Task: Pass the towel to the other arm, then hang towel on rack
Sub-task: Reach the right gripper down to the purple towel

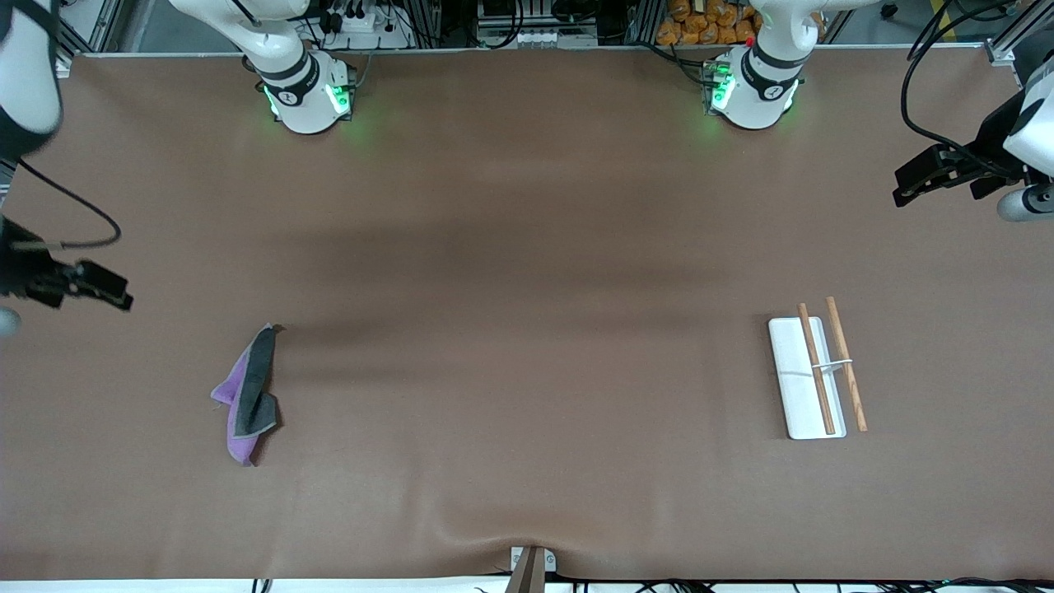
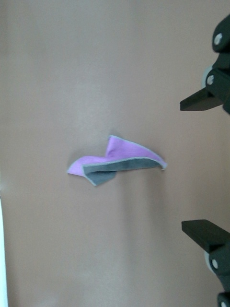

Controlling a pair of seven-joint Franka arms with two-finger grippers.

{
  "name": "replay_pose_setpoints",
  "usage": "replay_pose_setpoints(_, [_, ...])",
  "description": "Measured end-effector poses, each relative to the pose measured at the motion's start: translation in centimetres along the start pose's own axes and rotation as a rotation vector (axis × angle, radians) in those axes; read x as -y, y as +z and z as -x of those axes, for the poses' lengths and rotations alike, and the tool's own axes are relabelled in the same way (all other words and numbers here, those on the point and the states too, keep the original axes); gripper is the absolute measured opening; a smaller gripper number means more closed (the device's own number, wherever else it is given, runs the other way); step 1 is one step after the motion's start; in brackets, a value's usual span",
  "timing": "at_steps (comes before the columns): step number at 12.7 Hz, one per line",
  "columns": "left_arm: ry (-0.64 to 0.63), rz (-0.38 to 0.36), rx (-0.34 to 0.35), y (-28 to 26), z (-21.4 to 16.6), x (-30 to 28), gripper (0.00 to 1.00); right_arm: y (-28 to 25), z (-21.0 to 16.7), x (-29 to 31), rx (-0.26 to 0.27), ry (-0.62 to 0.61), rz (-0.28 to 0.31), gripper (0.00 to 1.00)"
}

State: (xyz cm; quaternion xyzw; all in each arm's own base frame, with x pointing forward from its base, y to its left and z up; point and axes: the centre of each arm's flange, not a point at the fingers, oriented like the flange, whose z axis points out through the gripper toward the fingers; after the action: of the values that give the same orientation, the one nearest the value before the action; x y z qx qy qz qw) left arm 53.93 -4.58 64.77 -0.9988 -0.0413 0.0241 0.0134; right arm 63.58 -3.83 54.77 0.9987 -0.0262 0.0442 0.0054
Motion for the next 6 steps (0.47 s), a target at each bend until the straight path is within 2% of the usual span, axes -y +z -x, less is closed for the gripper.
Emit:
replay_pose_setpoints(3, [0.0, -0.001, 0.004, 0.2, -0.1, 0.0, 1.0, 7.0, -2.9, 1.8, -0.015, -0.028, -0.002, 1.0])
replay_pose_setpoints(6, [0.001, -0.001, 0.008, 0.4, -0.1, 0.0, 1.0, 14.4, -4.5, 7.0, -0.006, -0.099, -0.007, 1.0])
